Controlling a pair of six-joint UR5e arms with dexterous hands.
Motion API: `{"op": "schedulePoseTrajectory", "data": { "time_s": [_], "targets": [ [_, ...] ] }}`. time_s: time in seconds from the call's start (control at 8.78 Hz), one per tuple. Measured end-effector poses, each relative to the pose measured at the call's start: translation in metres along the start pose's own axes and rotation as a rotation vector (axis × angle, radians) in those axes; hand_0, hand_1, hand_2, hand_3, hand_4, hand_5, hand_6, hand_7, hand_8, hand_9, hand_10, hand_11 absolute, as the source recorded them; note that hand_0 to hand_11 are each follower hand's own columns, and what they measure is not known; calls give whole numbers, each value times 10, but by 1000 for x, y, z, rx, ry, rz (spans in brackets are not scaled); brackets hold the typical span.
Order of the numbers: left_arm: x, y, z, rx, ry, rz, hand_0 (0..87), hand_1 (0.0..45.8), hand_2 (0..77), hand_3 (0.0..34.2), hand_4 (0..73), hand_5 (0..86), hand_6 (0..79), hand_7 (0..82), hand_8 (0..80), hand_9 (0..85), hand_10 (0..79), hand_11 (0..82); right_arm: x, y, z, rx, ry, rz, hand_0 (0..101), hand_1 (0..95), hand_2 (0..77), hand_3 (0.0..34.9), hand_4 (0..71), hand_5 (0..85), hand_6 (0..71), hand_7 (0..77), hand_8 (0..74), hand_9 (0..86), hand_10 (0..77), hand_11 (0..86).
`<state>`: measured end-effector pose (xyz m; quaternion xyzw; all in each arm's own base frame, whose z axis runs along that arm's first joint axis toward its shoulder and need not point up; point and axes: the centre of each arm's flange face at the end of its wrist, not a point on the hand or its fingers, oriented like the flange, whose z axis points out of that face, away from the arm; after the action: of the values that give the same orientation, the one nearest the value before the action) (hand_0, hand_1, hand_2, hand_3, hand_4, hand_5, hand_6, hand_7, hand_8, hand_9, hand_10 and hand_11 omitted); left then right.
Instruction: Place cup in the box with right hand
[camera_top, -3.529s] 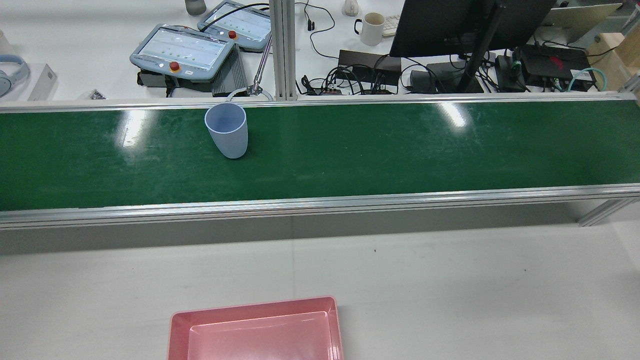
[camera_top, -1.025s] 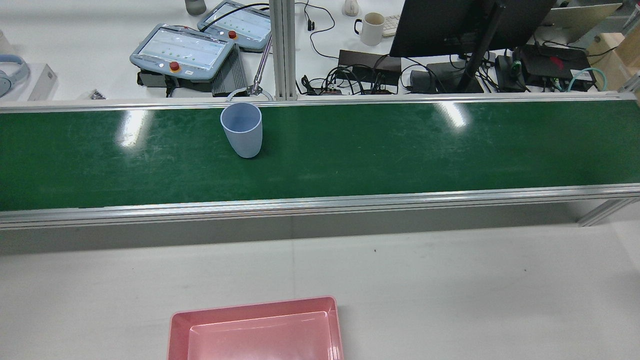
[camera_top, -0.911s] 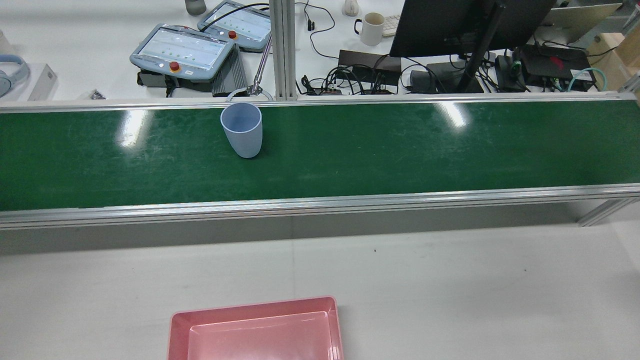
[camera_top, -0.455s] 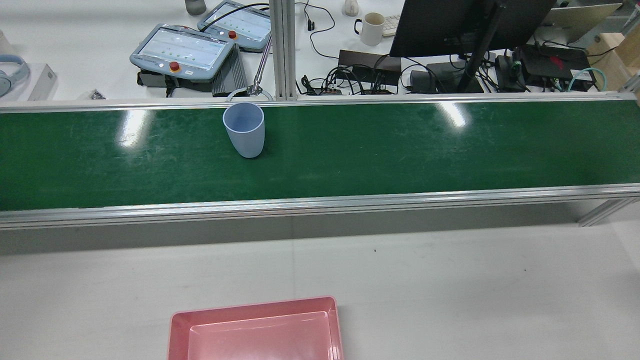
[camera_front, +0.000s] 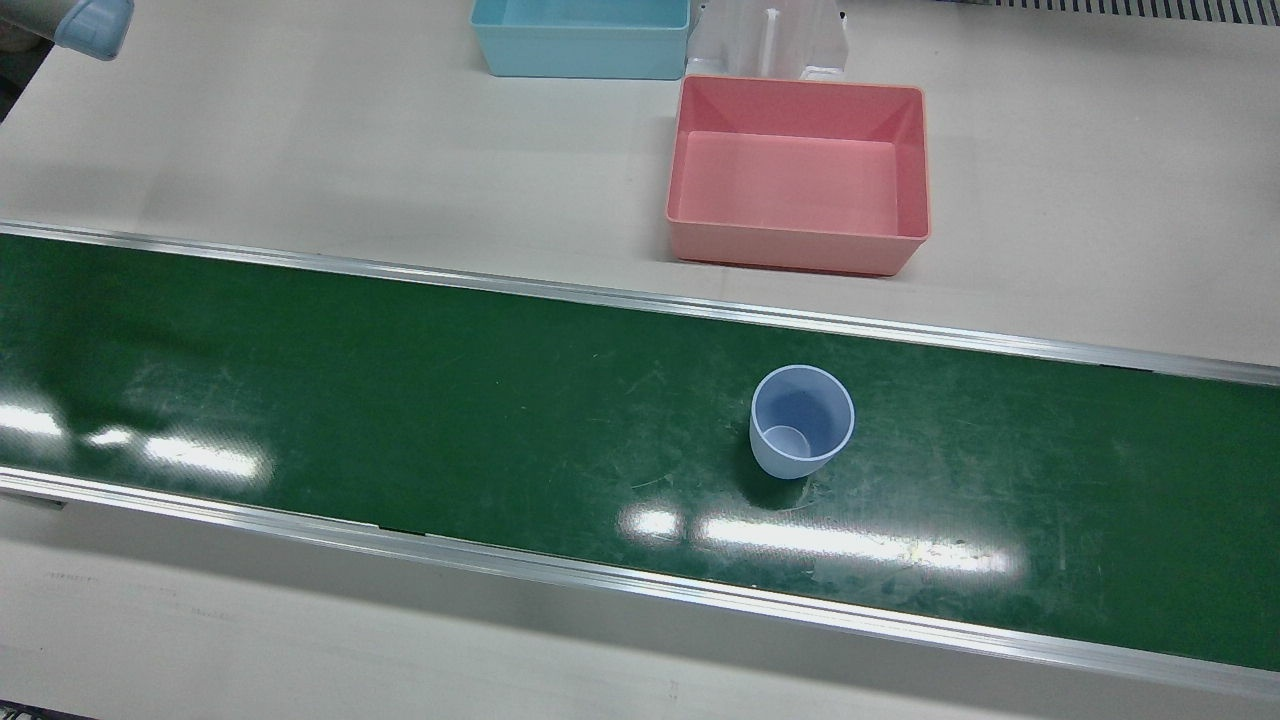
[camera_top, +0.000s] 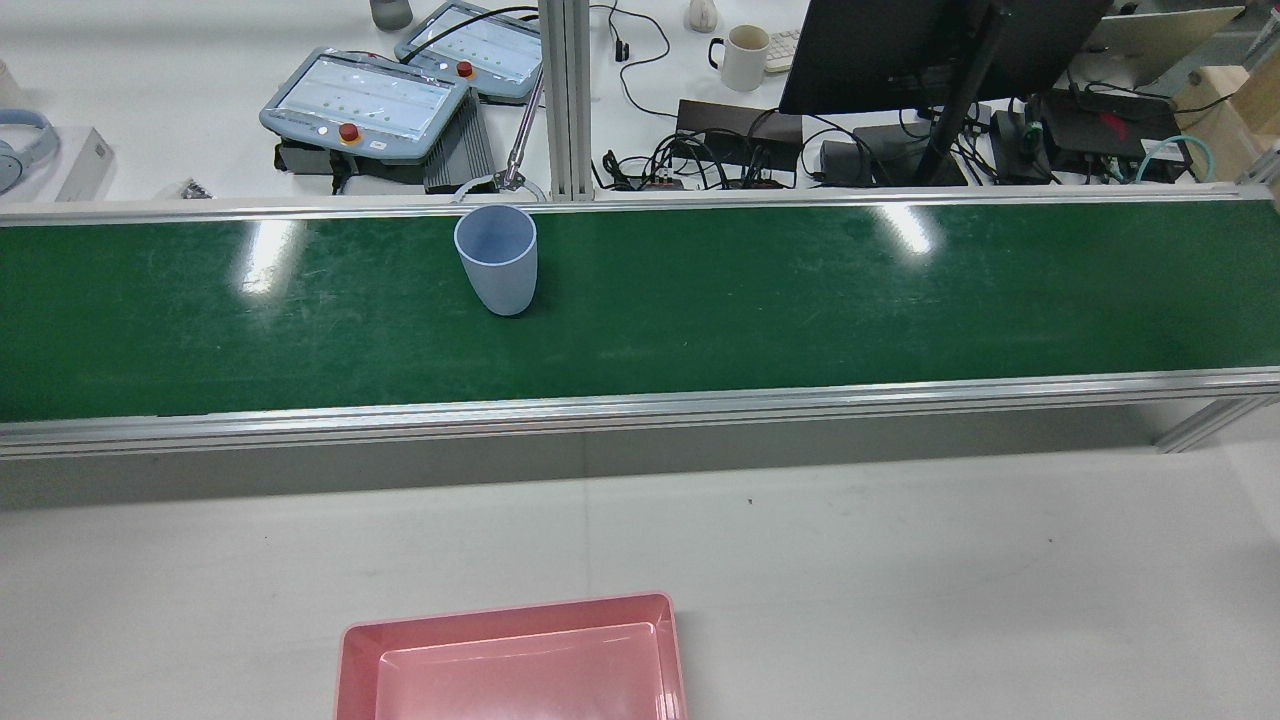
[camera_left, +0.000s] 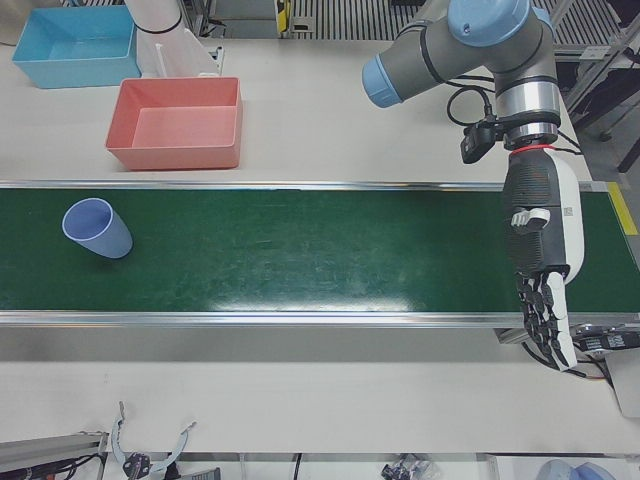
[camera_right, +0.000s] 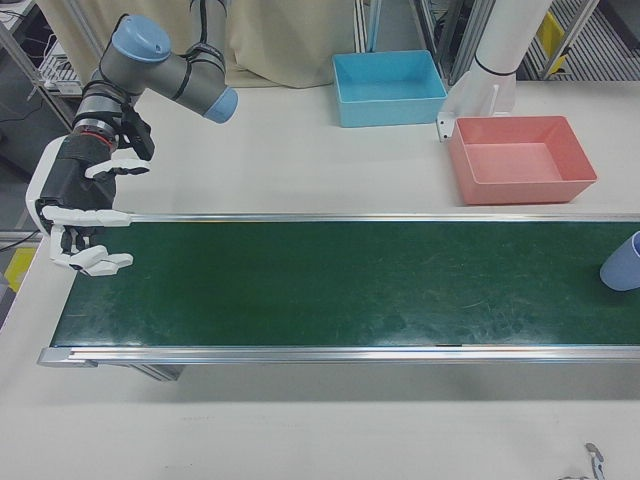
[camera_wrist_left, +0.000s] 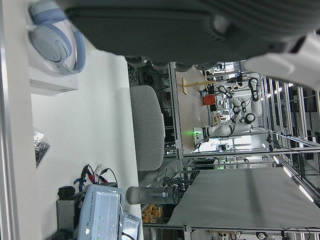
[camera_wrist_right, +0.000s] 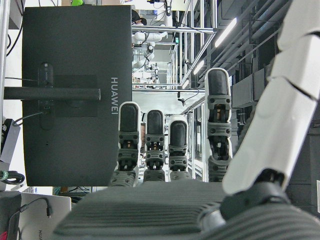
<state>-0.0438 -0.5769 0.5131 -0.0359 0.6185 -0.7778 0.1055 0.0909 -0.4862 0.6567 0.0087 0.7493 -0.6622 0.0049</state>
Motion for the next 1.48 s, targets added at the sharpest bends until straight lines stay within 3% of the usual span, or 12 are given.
{"op": "schedulePoseTrajectory", "data": {
  "time_s": [0.11,0.23,0.34,0.8,1.25,1.48],
  "targets": [
    [0,-2,1,2,0,-1,0,5,5,0,0,0,0,0,0,5,0,0,0,1,0,-2,0,-1,516,109,76,0,518,65,153,589,235,365,273,398],
    [0,-3,1,3,0,-2,0,5,5,0,0,0,0,0,0,5,0,0,0,2,0,-3,0,-2,517,164,71,0,518,65,153,573,235,365,273,398],
    [0,-3,2,4,0,-2,0,5,5,0,0,0,0,0,0,5,0,0,0,2,1,-4,0,-3,516,120,109,0,518,65,153,589,235,365,273,398],
    [-1,-4,2,5,-1,-2,0,5,5,0,0,0,0,0,0,5,0,0,0,3,1,-6,-1,-5,518,136,87,0,518,65,164,567,235,371,273,415],
    [0,-4,2,5,-1,-2,0,5,5,0,0,0,0,0,0,5,0,0,0,2,1,-6,0,-4,518,136,87,0,518,65,164,611,245,387,295,420],
    [0,-4,2,5,-1,-2,0,5,5,0,0,0,0,0,0,5,0,0,0,2,1,-6,0,-4,518,136,87,0,518,65,164,595,245,382,284,415]
  ]
}}
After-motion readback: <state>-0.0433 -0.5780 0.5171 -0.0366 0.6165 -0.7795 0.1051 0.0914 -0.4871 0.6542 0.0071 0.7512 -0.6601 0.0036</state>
